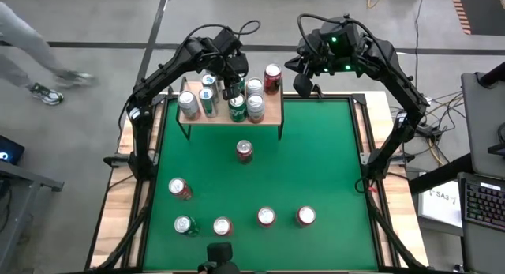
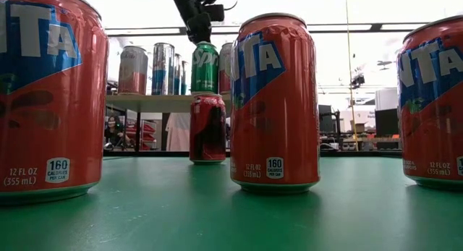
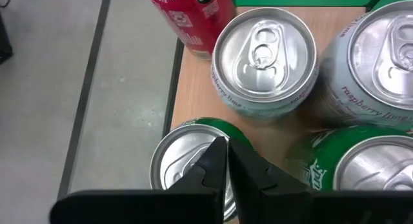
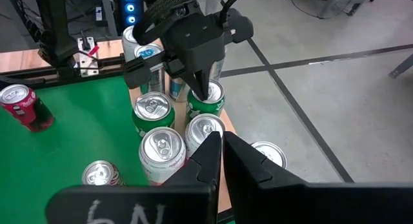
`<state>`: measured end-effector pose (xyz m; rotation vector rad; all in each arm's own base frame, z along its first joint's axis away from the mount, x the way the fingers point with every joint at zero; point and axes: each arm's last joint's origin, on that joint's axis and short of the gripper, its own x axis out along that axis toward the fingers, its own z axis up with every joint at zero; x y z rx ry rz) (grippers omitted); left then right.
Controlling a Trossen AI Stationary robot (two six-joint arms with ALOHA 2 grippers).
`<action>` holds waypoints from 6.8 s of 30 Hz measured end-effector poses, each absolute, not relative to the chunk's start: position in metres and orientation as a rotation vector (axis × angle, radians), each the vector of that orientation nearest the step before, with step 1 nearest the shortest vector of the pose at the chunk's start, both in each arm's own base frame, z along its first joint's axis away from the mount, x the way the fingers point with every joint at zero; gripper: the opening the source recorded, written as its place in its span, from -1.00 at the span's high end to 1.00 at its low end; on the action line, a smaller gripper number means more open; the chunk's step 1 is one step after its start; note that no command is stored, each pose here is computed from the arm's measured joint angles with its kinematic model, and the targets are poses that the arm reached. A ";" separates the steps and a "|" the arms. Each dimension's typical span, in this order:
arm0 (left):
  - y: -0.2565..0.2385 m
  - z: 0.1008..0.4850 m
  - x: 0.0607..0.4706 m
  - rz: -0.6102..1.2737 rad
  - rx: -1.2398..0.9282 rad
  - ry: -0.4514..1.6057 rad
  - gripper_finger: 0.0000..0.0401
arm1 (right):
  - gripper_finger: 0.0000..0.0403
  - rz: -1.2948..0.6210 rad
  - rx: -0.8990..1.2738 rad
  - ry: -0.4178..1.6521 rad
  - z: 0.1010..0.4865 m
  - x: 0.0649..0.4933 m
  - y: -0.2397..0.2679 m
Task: Place canned beverage on shelf
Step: Put the orange can on the shelf
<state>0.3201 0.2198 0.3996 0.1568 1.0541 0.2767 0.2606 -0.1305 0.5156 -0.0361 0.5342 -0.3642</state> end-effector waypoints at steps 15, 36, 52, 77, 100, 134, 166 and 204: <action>0.225 0.402 0.318 0.435 0.266 1.111 1.00 | 0.95 -0.366 -0.029 0.533 0.516 0.261 -0.131; 0.213 0.396 0.326 0.370 0.258 1.138 1.00 | 0.95 -0.368 -0.019 0.531 0.516 0.261 -0.131; 0.209 0.398 0.325 0.364 0.234 1.142 1.00 | 0.95 -0.369 -0.018 0.531 0.516 0.261 -0.131; 0.179 0.447 0.281 0.434 0.210 1.035 1.00 | 0.95 -0.372 0.012 0.539 0.515 0.260 -0.129; 0.138 0.412 0.212 0.524 0.091 1.099 1.00 | 0.95 -0.369 0.060 0.570 0.509 0.262 -0.127; 0.131 0.402 0.232 0.420 0.055 1.038 1.00 | 0.95 -0.369 0.070 0.588 0.504 0.265 -0.128; 0.128 0.403 0.229 0.490 0.129 1.022 1.00 | 0.95 -0.366 0.064 0.598 0.499 0.269 -0.130; 0.127 0.398 0.232 0.447 0.092 0.984 1.00 | 0.95 -0.367 0.068 0.597 0.499 0.269 -0.130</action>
